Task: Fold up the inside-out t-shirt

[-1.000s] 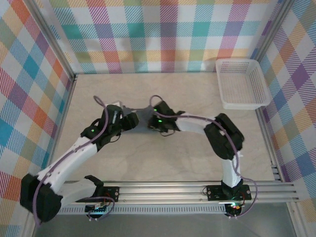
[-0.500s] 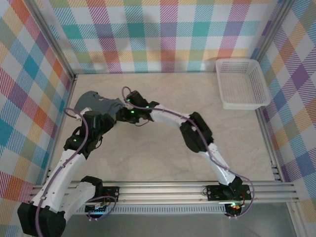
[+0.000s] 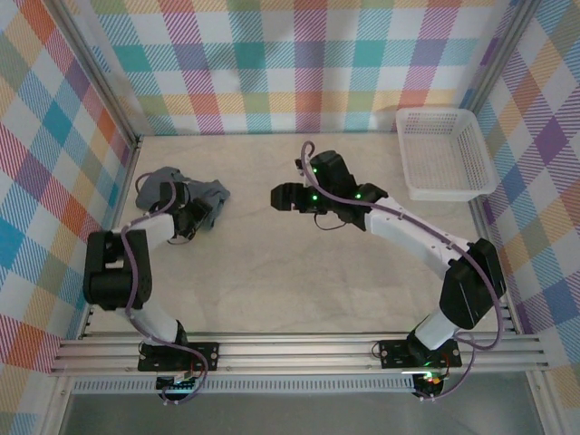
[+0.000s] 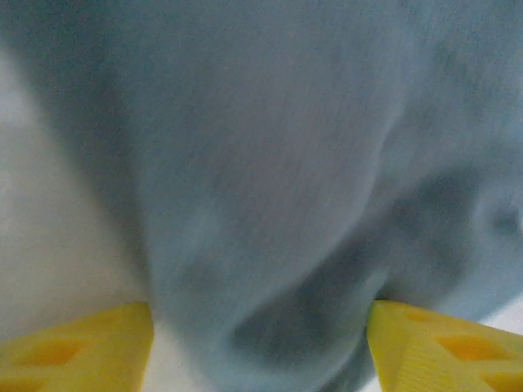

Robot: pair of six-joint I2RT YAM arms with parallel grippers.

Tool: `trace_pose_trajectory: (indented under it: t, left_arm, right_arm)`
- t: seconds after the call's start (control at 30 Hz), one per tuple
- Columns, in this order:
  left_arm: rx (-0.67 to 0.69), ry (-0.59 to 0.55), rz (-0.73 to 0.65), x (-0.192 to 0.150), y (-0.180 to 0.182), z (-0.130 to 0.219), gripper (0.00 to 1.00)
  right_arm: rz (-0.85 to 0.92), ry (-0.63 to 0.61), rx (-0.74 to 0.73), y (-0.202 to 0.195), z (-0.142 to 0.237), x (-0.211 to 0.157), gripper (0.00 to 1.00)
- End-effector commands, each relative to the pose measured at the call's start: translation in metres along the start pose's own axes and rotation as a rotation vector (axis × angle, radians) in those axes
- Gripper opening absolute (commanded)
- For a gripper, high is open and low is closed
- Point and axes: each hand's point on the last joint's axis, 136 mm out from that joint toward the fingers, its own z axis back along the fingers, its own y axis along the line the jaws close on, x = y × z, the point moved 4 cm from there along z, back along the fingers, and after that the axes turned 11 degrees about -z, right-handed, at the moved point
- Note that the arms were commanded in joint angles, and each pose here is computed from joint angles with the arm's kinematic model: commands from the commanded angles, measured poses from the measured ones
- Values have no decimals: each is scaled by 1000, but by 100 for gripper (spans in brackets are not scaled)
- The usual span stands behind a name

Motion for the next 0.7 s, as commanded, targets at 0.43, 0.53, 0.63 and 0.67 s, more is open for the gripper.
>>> trace_pose_trajectory:
  t: [0.43, 0.53, 0.63, 0.67]
  left_arm:
    - [25, -78, -121, 147, -15, -82, 40]
    - [-8, -55, -124, 161, -13, -102, 42]
    - [0, -18, -177, 171, -14, -115, 47]
    - [5, -9, -201, 175, -15, -118, 49]
  right_arm:
    - [-21, -28, -115, -22, 33, 7, 72]
    - [-29, -34, -129, -25, 35, 10, 72]
    - [-45, -32, -133, -27, 36, 13, 72]
    - [-50, -31, -135, -27, 37, 14, 73]
